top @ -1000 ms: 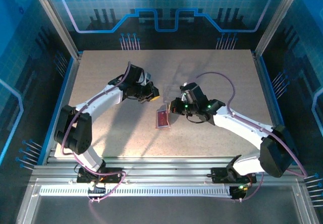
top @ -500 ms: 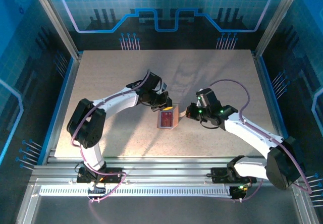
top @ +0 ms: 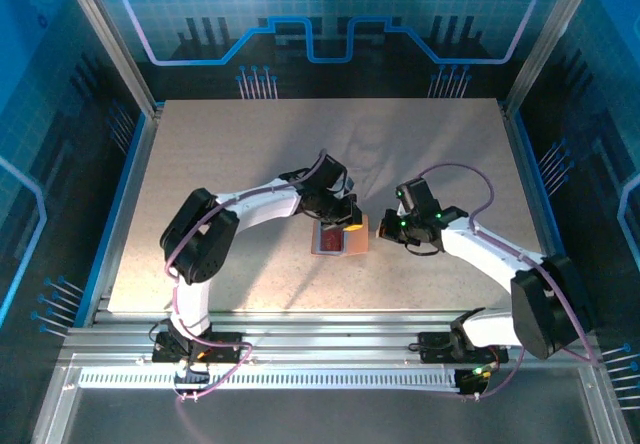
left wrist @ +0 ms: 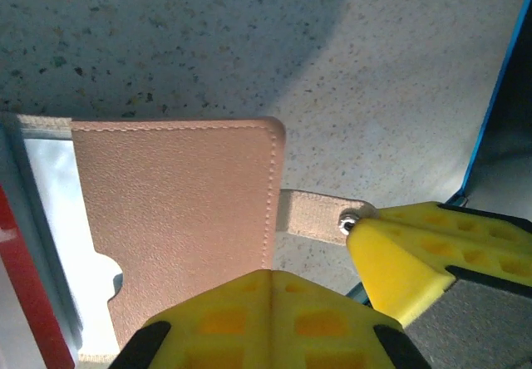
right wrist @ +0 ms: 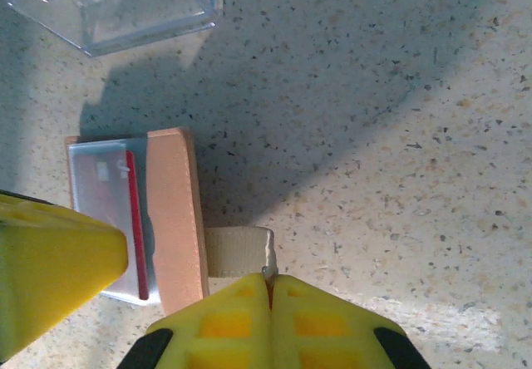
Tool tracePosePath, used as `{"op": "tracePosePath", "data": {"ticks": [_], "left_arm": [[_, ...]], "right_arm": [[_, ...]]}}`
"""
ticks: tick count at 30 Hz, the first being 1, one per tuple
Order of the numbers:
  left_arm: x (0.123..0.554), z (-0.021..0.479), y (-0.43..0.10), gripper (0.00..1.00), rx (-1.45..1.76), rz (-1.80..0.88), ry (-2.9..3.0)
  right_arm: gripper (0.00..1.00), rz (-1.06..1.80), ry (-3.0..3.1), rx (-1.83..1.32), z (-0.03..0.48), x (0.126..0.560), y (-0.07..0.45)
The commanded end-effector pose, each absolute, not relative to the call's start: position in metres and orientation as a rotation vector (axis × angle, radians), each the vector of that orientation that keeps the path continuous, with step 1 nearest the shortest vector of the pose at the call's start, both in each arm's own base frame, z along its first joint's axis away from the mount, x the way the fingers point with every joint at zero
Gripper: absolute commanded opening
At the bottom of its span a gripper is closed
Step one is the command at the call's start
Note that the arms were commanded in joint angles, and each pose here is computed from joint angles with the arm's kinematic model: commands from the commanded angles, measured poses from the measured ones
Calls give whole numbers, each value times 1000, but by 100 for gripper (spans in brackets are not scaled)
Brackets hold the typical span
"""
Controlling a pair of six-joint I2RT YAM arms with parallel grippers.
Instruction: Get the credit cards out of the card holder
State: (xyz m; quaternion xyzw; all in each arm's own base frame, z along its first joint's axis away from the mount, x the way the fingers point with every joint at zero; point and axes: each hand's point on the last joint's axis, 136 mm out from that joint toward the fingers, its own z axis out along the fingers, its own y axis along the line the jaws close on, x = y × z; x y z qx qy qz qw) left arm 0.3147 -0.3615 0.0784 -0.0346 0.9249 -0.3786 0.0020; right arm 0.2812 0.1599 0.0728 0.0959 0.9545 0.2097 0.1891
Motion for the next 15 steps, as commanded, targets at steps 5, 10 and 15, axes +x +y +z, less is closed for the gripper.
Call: {"op": "tracePosePath", "data": {"ticks": [5,10,15], "left_arm": [[314,63,-375,3,-160,-1267,2932],[313,47,-373,3,-188,-1237,2970],[312,36,-373,2,-210,-1222,3000]], "right_arm": [[7,591,2737,220,57,283,156],[11,595,2758,220,57,284,157],[21,622,2743,213,80,283,159]]}}
